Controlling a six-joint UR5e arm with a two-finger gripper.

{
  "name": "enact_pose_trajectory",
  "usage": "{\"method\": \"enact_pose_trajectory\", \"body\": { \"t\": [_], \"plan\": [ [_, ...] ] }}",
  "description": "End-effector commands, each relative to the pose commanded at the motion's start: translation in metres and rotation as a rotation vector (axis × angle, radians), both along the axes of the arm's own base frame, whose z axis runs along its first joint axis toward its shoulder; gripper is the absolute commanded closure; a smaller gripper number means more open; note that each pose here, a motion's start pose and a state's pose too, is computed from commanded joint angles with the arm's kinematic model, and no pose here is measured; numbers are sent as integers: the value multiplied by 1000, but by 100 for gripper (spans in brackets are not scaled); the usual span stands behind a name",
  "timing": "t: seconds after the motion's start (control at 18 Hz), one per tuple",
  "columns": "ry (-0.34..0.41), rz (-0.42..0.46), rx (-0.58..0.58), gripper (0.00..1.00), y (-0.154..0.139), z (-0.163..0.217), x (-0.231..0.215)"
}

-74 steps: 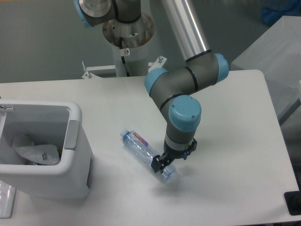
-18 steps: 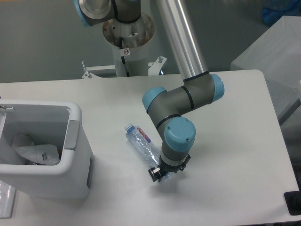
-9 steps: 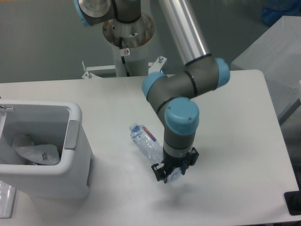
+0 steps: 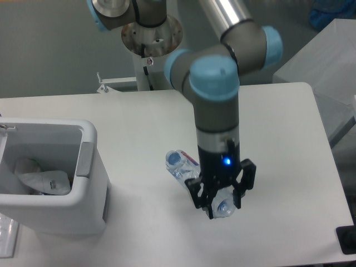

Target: Place the trash in the trash can

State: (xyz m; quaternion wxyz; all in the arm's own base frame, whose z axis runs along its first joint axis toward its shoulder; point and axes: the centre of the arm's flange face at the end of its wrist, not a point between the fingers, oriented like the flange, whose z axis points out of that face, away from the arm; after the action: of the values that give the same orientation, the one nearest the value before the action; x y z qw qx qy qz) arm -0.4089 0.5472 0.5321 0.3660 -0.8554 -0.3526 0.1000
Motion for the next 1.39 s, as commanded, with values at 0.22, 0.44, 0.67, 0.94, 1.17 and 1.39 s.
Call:
{"method": "enact_pose_trajectory", "body": {
  "t": [0.22,0.44,0.67,0.94,1.17,1.39],
  "plan": [
    [63,-16,102,37,-14,69,29],
    [106,-73,163,37,-16,115,85],
    [118,-151,210,37,-12,144,148],
    [95,-229,205,37,7,134,190],
    [79,-278,191,37,24,122,212],
    [49,-327,159,37,50,96,229]
  ]
}}
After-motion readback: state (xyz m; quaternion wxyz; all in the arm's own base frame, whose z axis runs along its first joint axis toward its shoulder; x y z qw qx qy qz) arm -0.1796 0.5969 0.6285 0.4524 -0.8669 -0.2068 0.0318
